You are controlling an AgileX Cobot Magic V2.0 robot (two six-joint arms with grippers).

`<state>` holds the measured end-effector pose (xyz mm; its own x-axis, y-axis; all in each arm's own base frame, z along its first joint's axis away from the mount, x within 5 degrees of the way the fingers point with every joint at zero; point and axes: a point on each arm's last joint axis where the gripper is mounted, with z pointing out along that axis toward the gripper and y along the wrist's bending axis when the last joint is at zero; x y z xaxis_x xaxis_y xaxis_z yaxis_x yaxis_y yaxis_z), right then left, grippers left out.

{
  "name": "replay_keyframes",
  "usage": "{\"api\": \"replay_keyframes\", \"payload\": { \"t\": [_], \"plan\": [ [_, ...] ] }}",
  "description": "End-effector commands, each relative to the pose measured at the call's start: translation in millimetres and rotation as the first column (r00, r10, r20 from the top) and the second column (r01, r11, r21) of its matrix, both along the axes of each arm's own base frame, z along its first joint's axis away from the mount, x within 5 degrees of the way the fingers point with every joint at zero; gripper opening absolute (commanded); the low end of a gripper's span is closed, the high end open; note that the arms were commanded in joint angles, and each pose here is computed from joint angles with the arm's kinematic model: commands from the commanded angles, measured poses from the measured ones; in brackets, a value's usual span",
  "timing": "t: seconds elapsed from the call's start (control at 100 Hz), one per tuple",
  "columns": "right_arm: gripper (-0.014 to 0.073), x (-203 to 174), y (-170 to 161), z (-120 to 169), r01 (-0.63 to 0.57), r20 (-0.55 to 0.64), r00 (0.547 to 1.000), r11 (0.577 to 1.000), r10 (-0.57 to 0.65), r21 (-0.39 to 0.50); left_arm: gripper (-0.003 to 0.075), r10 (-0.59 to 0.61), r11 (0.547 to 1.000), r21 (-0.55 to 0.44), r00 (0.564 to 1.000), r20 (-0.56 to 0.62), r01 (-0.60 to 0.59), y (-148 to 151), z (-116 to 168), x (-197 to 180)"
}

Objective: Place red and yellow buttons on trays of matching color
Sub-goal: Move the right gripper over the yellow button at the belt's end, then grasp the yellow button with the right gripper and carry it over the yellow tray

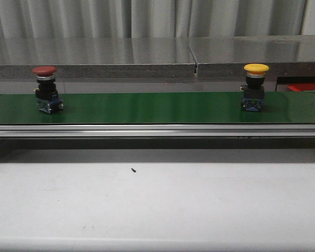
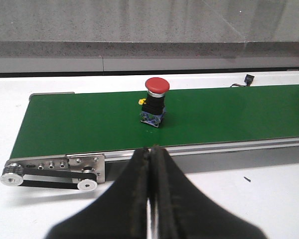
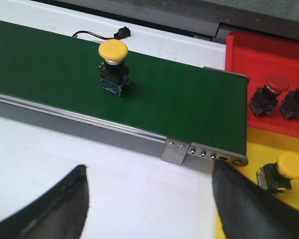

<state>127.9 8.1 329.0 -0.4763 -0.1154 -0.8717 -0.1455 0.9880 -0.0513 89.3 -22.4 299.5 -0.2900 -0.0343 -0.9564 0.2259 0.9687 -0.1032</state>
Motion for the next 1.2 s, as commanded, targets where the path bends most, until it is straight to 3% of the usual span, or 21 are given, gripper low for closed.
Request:
{"api": "replay_keyframes", "payload": {
  "t": [0.0, 0.49, 1.06, 1.19],
  "plan": [
    [0.0605, 14, -2, 20, 0.023, 0.098, 0.995, 1.000, -0.024, 0.009, -0.0019, 0.033, 0.999, -0.038, 0.996, 0.085, -0.030, 2, 15, 2],
    [0.0601, 140, -3, -2, 0.004, -0.218, 0.976, 1.000, -0.001, 0.014, -0.0019, 0.033, 0.999, -0.038, 0.996, 0.085, -0.030, 2, 15, 2],
    [0.0597, 232, -8, -34, 0.001, -0.330, 0.944, 1.000, -0.003, -0.005, -0.0019, 0.033, 0.999, -0.038, 0.996, 0.085, -0.030, 2, 15, 2],
    [0.0500, 245, -20, -43, 0.031, -0.353, 0.935, 0.999, -0.032, -0.007, -0.0019, 0.033, 0.999, -0.038, 0.996, 0.085, -0.030, 2, 15, 2]
  ]
}}
